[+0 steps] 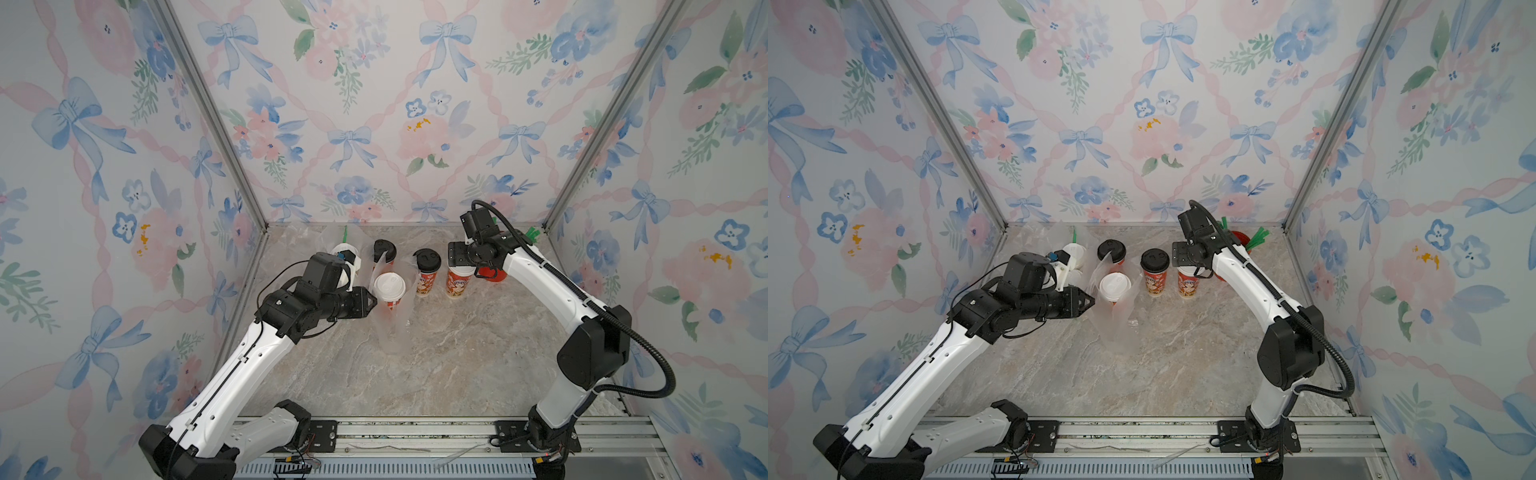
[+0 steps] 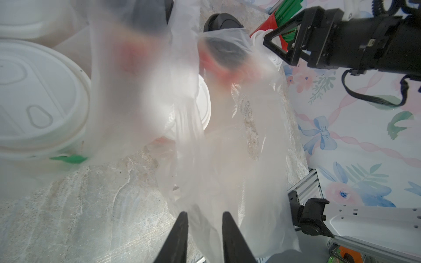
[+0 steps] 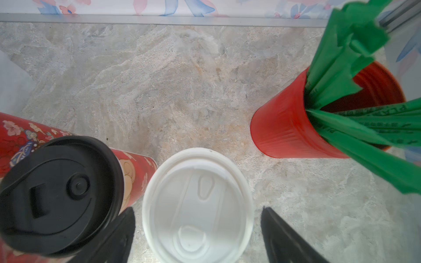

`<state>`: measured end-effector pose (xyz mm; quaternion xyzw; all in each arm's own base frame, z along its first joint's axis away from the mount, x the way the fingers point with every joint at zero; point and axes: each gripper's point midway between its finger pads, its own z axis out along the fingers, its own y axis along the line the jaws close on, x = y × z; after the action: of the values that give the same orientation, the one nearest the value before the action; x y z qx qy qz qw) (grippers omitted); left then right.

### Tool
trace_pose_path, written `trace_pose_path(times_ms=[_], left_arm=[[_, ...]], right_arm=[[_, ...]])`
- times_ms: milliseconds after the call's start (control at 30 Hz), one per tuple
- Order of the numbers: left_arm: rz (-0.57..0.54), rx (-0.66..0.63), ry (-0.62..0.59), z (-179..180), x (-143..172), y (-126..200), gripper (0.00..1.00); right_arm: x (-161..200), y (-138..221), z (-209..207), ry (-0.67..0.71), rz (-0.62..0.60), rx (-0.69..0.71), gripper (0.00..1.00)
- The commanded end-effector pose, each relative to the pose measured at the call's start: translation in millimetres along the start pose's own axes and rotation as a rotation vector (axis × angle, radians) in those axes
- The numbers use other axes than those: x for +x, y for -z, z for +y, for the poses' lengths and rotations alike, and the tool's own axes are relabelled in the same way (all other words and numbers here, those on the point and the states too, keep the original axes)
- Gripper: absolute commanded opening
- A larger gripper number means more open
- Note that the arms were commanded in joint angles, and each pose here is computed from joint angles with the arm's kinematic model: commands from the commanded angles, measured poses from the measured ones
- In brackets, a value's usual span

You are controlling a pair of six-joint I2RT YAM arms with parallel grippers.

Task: Pack milk tea into plastic carrier bags
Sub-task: Pick up the milk tea cup at the center of the board.

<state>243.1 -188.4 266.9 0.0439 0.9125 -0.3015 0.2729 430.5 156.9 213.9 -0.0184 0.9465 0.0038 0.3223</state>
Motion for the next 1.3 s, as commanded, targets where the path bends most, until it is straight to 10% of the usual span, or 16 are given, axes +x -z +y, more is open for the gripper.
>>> trace_pose_path(times_ms=[0, 767, 1267], left_arm=[[0.012, -0.013, 0.002, 3, 7, 0, 0.24], [0.007, -0.017, 0.002, 3, 7, 0, 0.16], [-0.002, -0.015, -0.005, 0, 3, 1, 0.13]], right_arm=[[1, -11, -5, 0.007, 0.002, 0.034, 0.87], [17, -21, -1, 0.019, 0.038, 0.048, 0.77], [-4, 81, 4, 0.054, -0.074, 0.02, 0.72]])
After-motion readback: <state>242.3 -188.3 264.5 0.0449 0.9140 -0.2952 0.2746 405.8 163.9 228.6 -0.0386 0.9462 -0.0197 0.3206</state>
